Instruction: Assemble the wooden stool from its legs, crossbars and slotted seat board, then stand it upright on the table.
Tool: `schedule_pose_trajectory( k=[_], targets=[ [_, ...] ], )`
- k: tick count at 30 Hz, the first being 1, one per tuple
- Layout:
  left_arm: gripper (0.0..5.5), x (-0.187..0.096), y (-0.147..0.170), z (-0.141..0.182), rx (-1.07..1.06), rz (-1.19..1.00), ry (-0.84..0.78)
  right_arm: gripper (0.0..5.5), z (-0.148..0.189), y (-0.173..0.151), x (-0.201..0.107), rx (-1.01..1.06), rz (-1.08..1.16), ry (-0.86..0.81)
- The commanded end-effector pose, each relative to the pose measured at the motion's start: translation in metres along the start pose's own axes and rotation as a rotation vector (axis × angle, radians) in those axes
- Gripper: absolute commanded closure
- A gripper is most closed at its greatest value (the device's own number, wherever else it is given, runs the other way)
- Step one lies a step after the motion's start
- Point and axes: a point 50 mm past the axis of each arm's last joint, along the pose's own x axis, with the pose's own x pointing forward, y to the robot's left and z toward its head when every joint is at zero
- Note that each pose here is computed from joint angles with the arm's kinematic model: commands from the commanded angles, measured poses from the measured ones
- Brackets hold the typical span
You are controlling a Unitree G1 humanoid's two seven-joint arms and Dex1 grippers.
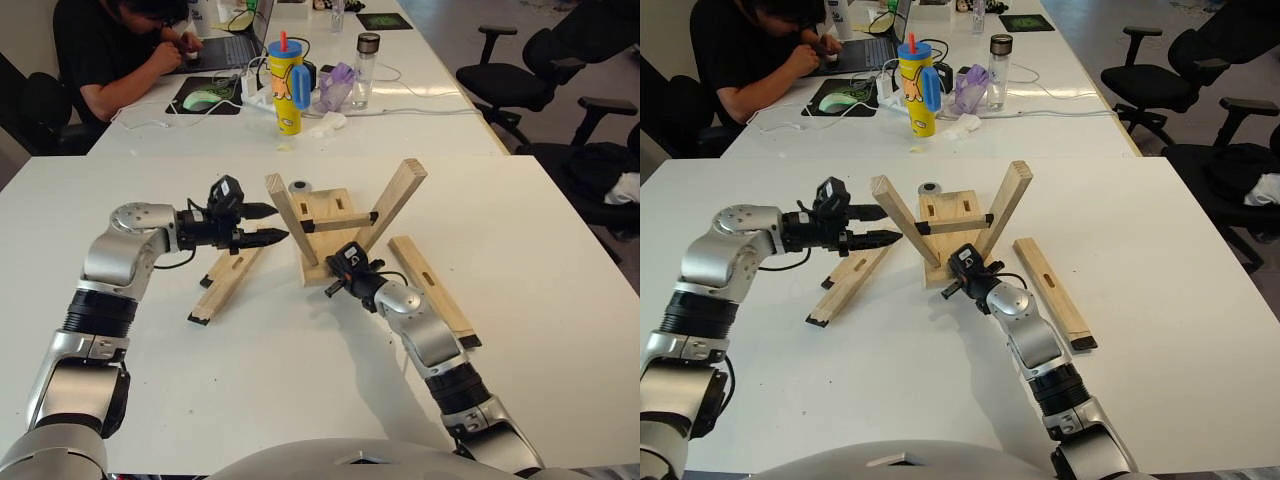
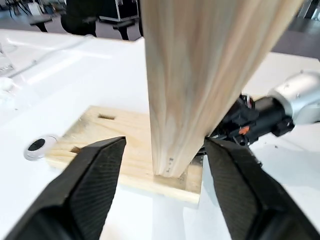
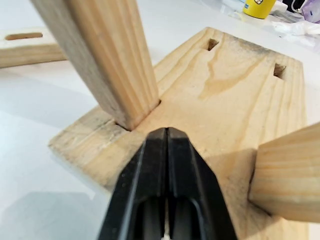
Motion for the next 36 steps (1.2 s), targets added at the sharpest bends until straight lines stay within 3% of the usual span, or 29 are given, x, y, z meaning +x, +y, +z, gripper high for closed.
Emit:
schedule_pose_trajectory(
  k=[1,5,8,10,12,14,16,18,23,25,27,29,30,31,32,33,35,36],
  targets=[
    [1.85,-0.039,-0.002,0.056,-0.046,0.047,-0.286,5.50,-0.068,0.015,-0.015,0.093,0.060,0.317],
    [1.82,-0.053,-0.015,0.156,-0.068,-0.028,-0.939,5.50,-0.074,0.016,-0.015,0.084,0.066,0.328],
    [1.82,-0.041,-0.017,0.177,-0.139,0.015,-1.066,5.50,-0.075,0.017,-0.013,0.078,0.074,0.332],
    [1.82,0.004,-0.011,0.153,-0.229,0.104,-0.862,5.50,-0.077,0.018,-0.014,0.085,0.071,0.337],
    [1.82,0.061,-0.013,0.081,-0.365,0.205,-0.465,5.50,-0.077,0.020,-0.013,0.089,0.070,0.337],
    [1.82,0.086,-0.034,-0.008,-0.471,0.256,-0.142,5.50,-0.075,0.021,-0.010,0.094,0.075,0.332],
    [1.82,0.090,-0.049,-0.056,-0.495,0.310,0.015,5.50,-0.074,0.020,-0.009,0.097,0.068,0.334],
    [1.82,0.087,-0.038,-0.033,-0.392,0.370,-0.073,5.50,-0.075,0.017,-0.008,0.090,0.057,0.340],
    [1.82,0.049,-0.014,0.103,-0.066,0.424,-0.647,5.50,-0.076,0.016,-0.007,0.104,0.047,0.331],
    [1.82,0.022,-0.025,0.150,-0.071,0.333,-0.931,5.50,-0.076,0.017,-0.007,0.106,0.051,0.326],
    [1.82,0.003,-0.034,0.171,-0.146,0.238,-1.105,5.50,-0.076,0.017,-0.007,0.107,0.051,0.326],
    [1.82,0.010,-0.034,0.160,-0.238,0.231,-1.041,5.50,-0.077,0.017,-0.007,0.112,0.047,0.327],
    [1.82,0.032,-0.029,0.131,-0.334,0.279,-0.853,5.50,-0.078,0.017,-0.007,0.112,0.047,0.327],
    [1.82,0.057,-0.026,0.089,-0.390,0.370,-0.604,5.50,-0.077,0.018,-0.006,0.113,0.049,0.326],
    [1.82,0.081,-0.035,0.025,-0.479,0.397,-0.288,5.50,-0.076,0.019,-0.005,0.110,0.052,0.323],
    [1.82,0.090,-0.050,-0.025,-0.501,0.423,-0.063,5.50,-0.074,0.019,-0.004,0.108,0.055,0.319],
    [1.82,0.092,-0.070,-0.073,-0.515,0.443,0.120,5.50,-0.072,0.018,-0.002,0.104,0.059,0.313],
    [1.82,0.091,-0.067,-0.071,-0.469,0.481,0.100,5.50,-0.071,0.016,-0.001,0.105,0.058,0.311]
  ],
)
